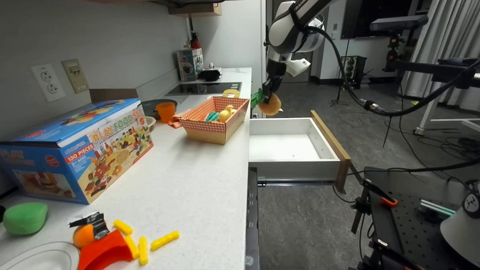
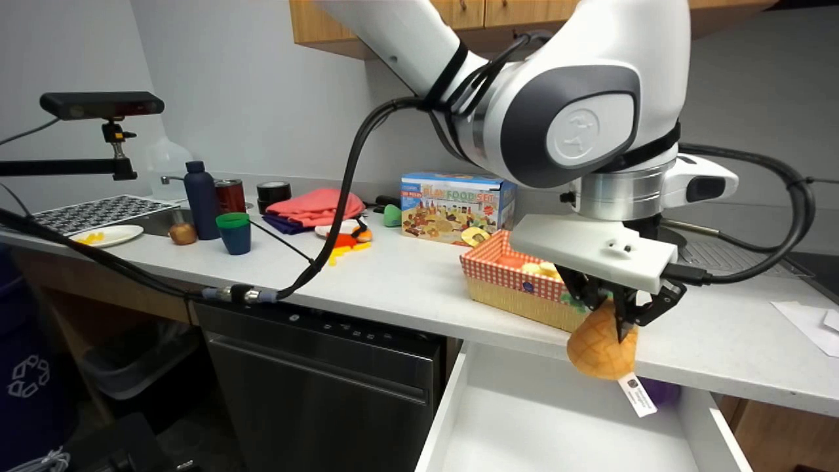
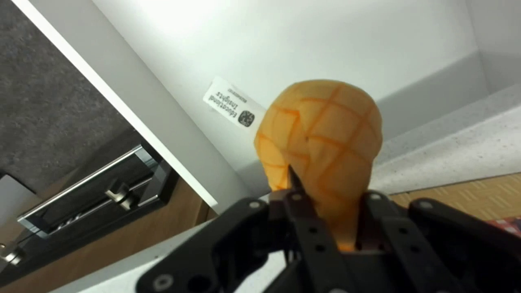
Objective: Open the top drawer and put all the plush toys in it
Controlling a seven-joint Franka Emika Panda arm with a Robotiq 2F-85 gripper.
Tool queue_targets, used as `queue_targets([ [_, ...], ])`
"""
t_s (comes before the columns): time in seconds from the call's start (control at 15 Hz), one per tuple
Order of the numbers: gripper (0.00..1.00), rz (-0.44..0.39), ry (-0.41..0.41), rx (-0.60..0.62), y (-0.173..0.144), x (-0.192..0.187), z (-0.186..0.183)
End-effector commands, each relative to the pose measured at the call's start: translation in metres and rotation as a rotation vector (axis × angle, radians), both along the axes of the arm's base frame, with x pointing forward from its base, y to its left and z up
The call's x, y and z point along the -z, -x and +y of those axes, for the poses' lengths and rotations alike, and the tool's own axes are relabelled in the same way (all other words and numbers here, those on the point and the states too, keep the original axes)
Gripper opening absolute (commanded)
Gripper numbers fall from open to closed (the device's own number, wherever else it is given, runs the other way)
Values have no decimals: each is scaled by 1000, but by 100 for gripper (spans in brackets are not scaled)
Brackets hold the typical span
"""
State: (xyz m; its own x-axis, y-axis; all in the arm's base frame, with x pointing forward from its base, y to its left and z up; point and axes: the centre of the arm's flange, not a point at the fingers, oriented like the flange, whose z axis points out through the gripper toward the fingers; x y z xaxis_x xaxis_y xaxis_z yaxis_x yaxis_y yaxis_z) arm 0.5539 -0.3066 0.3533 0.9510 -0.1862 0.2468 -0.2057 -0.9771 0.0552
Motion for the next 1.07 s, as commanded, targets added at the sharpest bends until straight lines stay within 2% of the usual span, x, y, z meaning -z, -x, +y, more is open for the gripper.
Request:
queue_targets([
  [0.0,51,40,35,37,-1,8,7],
  [0.33,88,43,55,48,-5,1,11],
  [0.47,99,38,68,45,-6,-5,12],
  [0.67,100,22,75,37,-9,-15,13],
  [1.0,100,-34,82,22,-32,-33,16],
])
